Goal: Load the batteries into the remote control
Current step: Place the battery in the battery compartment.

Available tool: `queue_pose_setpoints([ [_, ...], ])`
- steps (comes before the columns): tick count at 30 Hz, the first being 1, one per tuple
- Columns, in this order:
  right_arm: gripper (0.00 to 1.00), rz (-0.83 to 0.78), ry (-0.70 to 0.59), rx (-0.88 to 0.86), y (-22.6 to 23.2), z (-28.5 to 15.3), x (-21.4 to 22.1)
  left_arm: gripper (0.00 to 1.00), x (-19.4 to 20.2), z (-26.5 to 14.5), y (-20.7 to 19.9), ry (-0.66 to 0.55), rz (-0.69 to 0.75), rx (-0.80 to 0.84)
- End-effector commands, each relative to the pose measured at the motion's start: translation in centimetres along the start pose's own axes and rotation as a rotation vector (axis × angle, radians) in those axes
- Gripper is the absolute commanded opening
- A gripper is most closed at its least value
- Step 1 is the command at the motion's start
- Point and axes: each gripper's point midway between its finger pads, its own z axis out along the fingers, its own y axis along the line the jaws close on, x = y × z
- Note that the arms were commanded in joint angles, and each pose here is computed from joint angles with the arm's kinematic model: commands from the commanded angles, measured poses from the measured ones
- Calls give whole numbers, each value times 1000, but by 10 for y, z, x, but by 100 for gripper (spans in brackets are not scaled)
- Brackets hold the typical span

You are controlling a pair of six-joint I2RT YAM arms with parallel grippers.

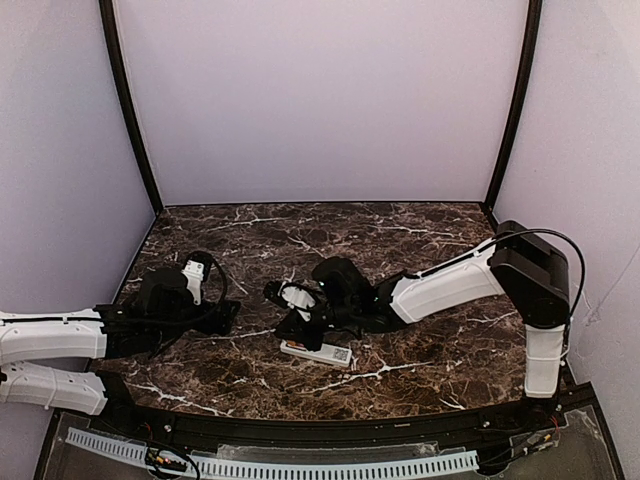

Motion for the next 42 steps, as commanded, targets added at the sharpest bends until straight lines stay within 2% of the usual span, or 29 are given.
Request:
queue_pose_setpoints([
  [1, 0, 3, -22, 16, 0, 5, 4, 98, 7, 0, 4, 15, 0, -12],
  [24, 2, 0, 36, 42, -3, 6, 31, 99, 8, 2, 3, 17, -5, -5],
  [29, 16, 3, 41, 42, -1, 4, 33, 99, 9, 3, 2, 23, 0, -4],
  [34, 26, 0, 44, 47, 1, 0, 32, 99, 8, 3, 1, 24, 2, -2],
  [38, 33, -4, 22, 53, 3, -7, 19, 99, 9, 4, -1, 34, 0, 9],
  [42, 41, -15, -15, 75, 2, -22, -2, 98, 12, 6, -17, 73, 17, 90],
])
